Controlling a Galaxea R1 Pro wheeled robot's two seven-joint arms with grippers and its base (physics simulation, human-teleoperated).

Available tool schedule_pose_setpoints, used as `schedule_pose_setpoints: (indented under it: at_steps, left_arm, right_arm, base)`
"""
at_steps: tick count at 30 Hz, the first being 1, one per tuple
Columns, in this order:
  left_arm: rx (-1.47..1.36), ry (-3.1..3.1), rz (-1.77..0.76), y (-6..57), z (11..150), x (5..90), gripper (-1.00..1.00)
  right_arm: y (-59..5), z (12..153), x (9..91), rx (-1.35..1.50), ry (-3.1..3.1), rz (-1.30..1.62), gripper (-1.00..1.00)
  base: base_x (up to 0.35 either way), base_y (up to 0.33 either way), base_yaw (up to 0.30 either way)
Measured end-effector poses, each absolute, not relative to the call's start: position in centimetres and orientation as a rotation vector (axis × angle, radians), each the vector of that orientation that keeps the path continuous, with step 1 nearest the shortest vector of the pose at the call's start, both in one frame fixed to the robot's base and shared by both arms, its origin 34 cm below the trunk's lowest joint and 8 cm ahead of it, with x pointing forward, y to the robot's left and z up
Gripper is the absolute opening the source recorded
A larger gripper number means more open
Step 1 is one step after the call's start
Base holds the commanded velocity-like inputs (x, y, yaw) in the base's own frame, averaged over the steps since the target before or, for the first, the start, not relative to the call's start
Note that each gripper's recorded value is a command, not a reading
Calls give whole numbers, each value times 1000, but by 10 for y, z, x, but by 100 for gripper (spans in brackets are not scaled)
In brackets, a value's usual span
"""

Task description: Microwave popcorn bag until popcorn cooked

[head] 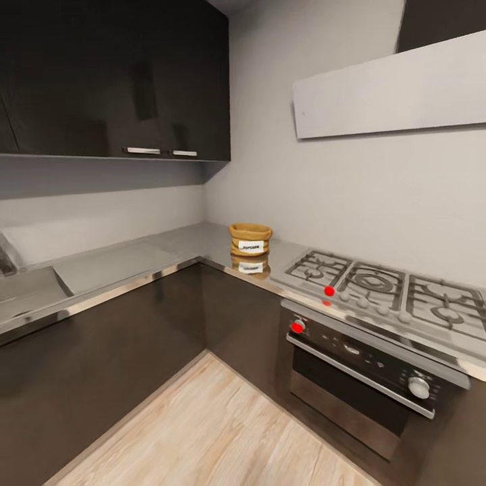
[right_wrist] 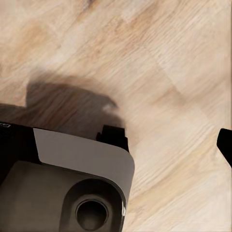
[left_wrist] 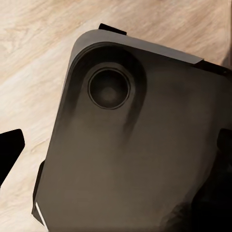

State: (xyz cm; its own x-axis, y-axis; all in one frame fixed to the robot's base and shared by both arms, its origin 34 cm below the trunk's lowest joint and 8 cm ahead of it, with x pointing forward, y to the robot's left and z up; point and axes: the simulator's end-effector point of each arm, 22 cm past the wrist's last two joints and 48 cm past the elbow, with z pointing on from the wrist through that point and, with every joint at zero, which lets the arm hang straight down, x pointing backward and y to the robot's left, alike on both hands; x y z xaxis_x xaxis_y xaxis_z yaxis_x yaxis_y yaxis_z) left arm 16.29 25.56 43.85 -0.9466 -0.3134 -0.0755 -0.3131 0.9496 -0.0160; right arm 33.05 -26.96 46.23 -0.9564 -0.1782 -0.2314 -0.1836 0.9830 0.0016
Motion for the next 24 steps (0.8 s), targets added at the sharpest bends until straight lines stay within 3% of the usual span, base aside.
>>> schedule_pose_setpoints:
  at_steps: [24]
  left_arm:
    - [-479, 3026, -10, 253, 438, 163, 100]
  right_arm:
    - [-266, 462, 330, -273, 2896, 49, 100]
  base:
    - [317, 0, 0]
